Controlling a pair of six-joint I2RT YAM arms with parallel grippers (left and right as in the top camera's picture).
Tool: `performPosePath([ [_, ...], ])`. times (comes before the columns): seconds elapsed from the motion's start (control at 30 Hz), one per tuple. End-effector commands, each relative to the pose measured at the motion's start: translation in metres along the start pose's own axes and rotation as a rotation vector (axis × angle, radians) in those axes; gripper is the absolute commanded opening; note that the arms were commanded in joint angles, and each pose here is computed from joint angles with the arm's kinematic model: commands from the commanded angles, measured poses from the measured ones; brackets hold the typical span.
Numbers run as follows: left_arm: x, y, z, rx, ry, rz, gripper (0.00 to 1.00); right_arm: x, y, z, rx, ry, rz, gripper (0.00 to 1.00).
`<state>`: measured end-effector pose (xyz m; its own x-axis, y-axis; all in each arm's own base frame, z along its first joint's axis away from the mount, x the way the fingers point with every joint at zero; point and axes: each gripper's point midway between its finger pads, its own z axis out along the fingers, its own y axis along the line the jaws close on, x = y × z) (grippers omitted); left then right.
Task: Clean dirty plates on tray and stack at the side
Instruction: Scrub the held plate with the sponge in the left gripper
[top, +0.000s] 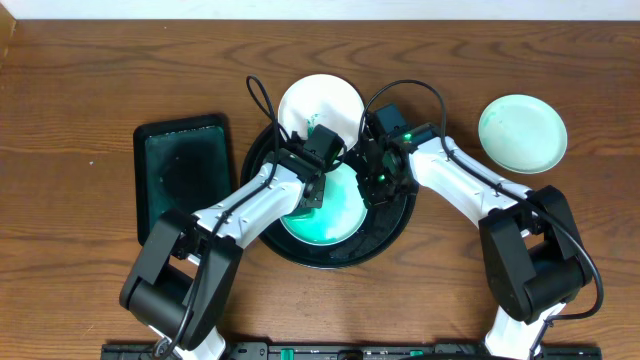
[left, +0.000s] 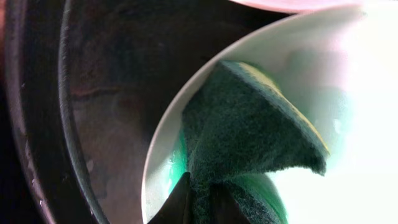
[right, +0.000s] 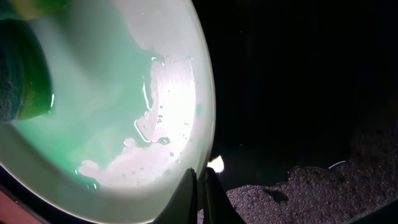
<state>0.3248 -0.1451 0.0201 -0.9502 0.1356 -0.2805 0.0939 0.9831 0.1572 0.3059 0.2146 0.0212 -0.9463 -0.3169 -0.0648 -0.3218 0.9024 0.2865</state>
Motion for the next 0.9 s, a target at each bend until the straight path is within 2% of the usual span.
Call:
performPosePath([
  [0.0,0.009,0.01,0.017,-0.005,0.056,0.093,0.07,0.001,-0.004,0.002,0.034,0.006,-0.004,0.01],
  [0.37,0.035,-0.089,-0.015,0.405,0.117,0.32,0.07,0.003,-0.005,0.002,0.036,0.016,-0.002,0.01],
  [0.67,0.022,-0.097,-0.024,0.422,0.08,0.322,0.07,0.004,-0.005,0.002,0.036,0.017,-0.001,0.01],
  [0.87,-0.009,-0.065,-0.018,0.303,0.032,0.131,0.07,0.004,-0.005,0.002,0.037,0.017,-0.002,0.01],
])
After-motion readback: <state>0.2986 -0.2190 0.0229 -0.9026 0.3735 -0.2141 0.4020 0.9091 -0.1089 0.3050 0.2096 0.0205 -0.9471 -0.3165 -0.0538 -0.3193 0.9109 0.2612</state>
